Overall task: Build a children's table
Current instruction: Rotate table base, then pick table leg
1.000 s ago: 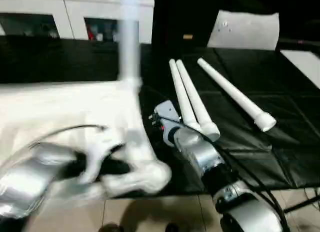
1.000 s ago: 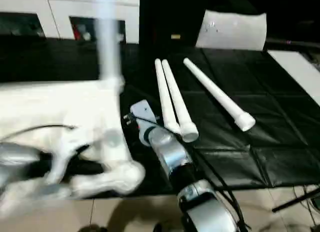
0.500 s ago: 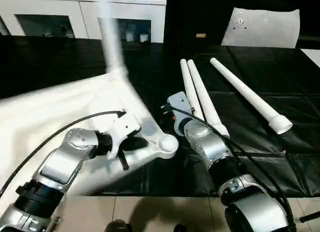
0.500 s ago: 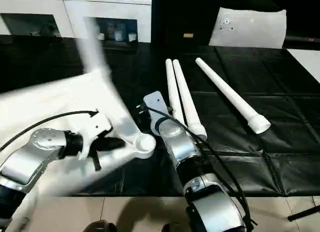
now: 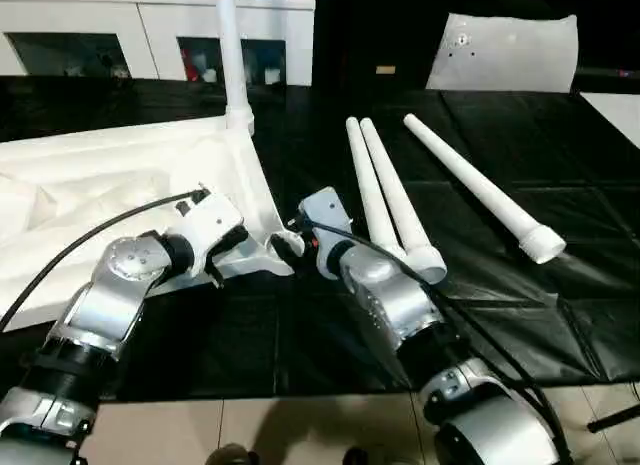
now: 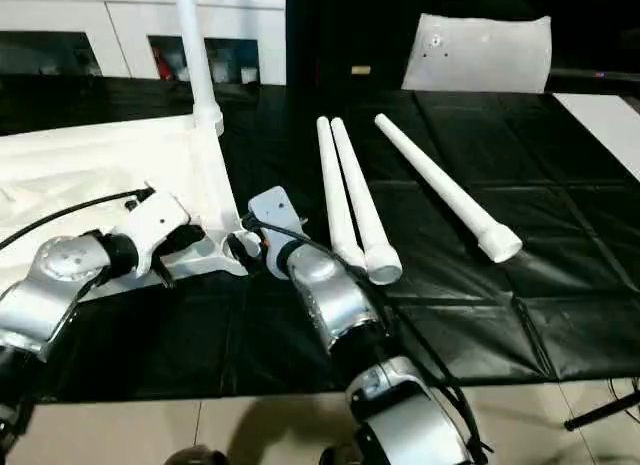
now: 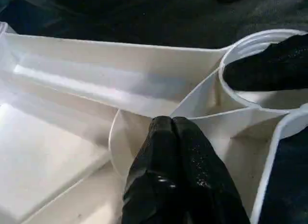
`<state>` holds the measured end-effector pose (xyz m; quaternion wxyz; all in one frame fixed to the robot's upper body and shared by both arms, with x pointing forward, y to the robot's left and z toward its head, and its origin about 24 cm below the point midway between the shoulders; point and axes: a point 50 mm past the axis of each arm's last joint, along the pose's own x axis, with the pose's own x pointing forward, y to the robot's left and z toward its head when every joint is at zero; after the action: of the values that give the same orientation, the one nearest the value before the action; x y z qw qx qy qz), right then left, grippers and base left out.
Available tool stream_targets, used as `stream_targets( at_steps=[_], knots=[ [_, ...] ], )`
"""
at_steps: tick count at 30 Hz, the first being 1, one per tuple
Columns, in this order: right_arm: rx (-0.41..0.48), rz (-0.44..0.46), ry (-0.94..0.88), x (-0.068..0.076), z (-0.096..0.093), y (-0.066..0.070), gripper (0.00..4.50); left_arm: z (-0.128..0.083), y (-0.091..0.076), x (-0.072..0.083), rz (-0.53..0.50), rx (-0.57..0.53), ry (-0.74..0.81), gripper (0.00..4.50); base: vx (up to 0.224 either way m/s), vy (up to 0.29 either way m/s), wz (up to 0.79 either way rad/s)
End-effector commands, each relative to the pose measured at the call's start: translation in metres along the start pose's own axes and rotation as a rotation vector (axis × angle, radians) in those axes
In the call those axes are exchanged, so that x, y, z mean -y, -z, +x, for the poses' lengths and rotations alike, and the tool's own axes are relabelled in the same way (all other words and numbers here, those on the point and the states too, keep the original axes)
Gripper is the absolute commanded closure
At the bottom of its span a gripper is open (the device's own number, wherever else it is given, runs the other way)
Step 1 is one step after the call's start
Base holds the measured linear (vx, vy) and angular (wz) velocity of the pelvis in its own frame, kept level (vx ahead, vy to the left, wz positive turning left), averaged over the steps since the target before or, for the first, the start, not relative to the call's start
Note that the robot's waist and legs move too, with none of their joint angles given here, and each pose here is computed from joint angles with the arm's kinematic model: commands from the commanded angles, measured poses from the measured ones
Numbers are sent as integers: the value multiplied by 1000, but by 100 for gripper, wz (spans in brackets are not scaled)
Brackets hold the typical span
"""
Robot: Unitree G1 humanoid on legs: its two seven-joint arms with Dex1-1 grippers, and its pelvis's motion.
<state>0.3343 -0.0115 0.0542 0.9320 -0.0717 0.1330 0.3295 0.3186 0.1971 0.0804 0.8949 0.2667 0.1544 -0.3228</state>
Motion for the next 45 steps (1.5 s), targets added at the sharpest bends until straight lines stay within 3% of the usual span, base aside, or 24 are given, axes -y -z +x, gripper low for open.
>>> stream_targets(
  at_steps=[1, 3, 4, 5, 7, 9, 12, 13, 16, 20, 29, 36, 45],
  knots=[
    [43, -3, 18, 4, -5, -8, 0, -3, -9, 2, -38, 70, 11, 443, 0, 0, 0],
    [74, 2, 43, 10, -9, -15, 0, -6, -16, -1, -106, 127, -15, 443, 0, 0, 0],
    [91, 11, 60, 14, -11, -20, 0, -9, -20, -4, -149, 163, -34, 415, 0, 0, 0],
    [91, 11, 60, 14, -11, -20, 0, -9, -20, -4, -149, 163, -34, 415, 0, 0, 0],
    [113, 46, 143, 28, -19, -32, 0, -18, -28, -8, -243, 224, -90, 401, 0, 0, 0],
    [111, 58, 191, 36, -22, -36, 0, -21, -30, -7, -274, 241, -108, 378, 0, 0, 0],
    [52, 75, 269, 48, -25, -39, 0, -26, -34, 3, -338, 254, -95, 367, 0, 0, 0],
    [-32, 96, 352, 59, -27, -38, 0, -31, -39, 16, -370, 257, -67, 336, 0, 0, 0],
    [-108, 131, 302, 65, -26, -35, 0, -36, -44, 31, -392, 263, -21, 322, 0, 0, 0],
    [-142, 153, 328, 75, -25, -34, 0, -43, -49, 45, -412, 254, 7, 284, 0, 0, 0],
    [-257, 162, 357, 82, -20, -24, 0, -47, -56, 59, -355, 203, 33, 222, 0, 0, 0],
    [-375, 197, 338, 81, -17, -2, 0, -45, -57, 64, -334, 165, 95, 222, 0, 0, 0],
    [-405, 279, 338, 82, -15, 5, 0, -45, -58, 66, -322, 155, 119, 222, 0, 0, 0]
  ],
)
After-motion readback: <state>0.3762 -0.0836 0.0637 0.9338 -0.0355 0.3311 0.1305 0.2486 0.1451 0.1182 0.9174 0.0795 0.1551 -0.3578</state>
